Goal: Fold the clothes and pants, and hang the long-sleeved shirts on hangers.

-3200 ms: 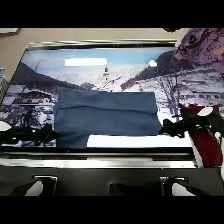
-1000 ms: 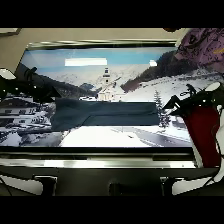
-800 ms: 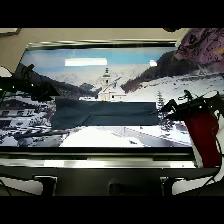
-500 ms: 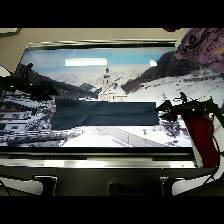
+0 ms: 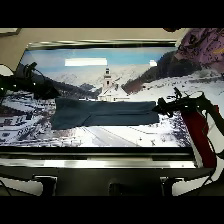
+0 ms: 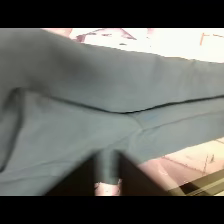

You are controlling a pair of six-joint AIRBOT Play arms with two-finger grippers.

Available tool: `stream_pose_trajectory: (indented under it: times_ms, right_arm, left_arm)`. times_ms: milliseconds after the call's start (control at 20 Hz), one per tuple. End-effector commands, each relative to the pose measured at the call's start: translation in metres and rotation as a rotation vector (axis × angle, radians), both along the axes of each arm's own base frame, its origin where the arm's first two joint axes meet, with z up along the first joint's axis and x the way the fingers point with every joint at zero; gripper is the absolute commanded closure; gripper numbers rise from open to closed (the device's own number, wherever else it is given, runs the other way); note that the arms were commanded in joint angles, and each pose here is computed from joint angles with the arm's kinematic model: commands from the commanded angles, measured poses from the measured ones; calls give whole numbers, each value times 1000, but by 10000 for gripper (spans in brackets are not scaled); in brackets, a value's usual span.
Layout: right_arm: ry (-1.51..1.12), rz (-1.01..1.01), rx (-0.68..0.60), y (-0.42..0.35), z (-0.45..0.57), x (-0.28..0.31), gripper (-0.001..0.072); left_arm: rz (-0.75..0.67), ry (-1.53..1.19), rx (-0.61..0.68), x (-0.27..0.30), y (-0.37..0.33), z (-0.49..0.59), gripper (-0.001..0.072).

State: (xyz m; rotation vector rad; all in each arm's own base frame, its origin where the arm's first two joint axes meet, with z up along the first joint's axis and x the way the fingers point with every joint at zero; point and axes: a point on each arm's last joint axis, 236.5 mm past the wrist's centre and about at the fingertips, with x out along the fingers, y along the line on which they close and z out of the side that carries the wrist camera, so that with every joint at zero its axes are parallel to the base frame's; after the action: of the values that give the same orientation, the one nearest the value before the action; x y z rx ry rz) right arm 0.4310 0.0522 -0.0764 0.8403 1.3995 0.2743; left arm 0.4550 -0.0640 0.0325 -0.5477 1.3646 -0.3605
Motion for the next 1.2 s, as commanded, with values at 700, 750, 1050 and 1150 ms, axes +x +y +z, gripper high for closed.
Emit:
stream_pose_trajectory:
  times_ms: [700, 750, 1050, 1150]
  right_arm:
    - [-98, -88, -494, -87, 179, -37, 683]
    - [-105, -90, -502, -88, 185, -40, 683]
    - [-133, -66, -513, -85, 213, -50, 682]
    - [-149, -66, -518, -85, 222, -53, 682]
  left_arm:
    - [67, 43, -426, -31, -403, -60, 689]
    - [73, 57, -441, -38, -416, -64, 689]
    - [116, 66, -484, -58, -466, -83, 690]
    - [107, 76, -490, -60, -480, -92, 691]
